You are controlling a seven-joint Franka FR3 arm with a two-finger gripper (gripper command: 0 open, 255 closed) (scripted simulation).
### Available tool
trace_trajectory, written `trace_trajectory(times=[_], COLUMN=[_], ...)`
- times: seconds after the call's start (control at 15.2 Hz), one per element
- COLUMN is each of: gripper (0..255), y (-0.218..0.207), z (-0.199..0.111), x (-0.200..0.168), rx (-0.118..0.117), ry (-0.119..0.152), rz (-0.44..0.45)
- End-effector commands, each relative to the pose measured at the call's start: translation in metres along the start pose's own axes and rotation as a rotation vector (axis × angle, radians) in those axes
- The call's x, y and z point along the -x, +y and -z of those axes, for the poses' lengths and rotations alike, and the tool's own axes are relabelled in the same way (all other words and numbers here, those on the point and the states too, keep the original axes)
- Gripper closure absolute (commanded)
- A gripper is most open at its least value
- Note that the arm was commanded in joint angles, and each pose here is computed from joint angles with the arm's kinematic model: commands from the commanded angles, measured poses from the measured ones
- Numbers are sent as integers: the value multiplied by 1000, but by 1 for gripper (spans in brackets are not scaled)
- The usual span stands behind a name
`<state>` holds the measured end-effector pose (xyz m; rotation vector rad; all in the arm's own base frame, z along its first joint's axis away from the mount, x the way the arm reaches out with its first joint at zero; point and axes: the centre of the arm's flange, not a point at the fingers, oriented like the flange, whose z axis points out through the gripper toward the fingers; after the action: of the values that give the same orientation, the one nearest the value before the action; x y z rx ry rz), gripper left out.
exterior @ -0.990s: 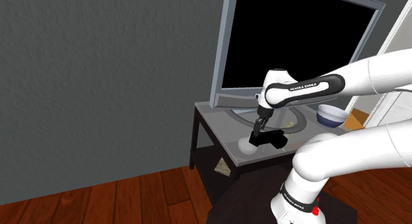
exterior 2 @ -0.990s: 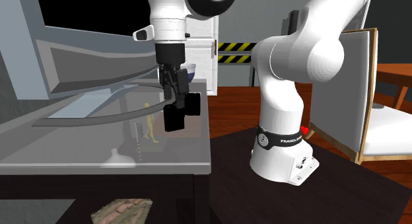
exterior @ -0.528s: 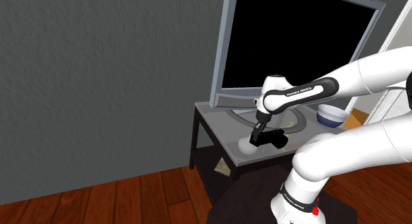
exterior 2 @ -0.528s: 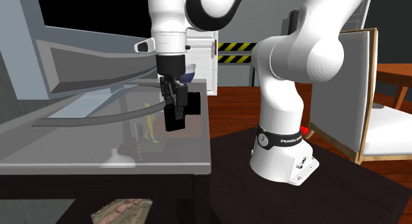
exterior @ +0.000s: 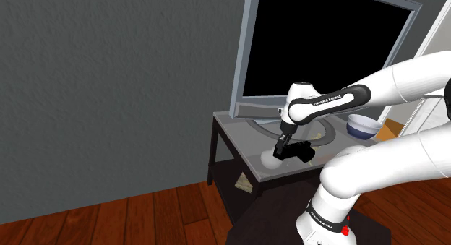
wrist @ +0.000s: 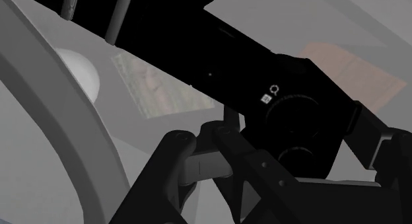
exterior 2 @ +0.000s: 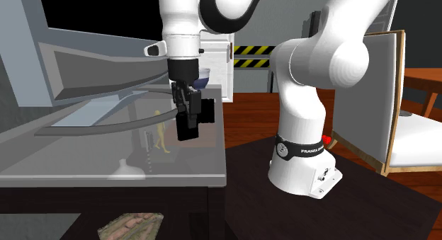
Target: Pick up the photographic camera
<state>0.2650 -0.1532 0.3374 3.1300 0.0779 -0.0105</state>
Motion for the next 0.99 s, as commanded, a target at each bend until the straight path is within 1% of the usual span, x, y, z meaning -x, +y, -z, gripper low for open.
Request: trace_trajectory(times=[0.0,0.92], gripper=[255,255], y=[-1,0], z=[-2,72], x=[0,0], rx=[-2,-2], ry=[-2,-2], rz=[1,1])
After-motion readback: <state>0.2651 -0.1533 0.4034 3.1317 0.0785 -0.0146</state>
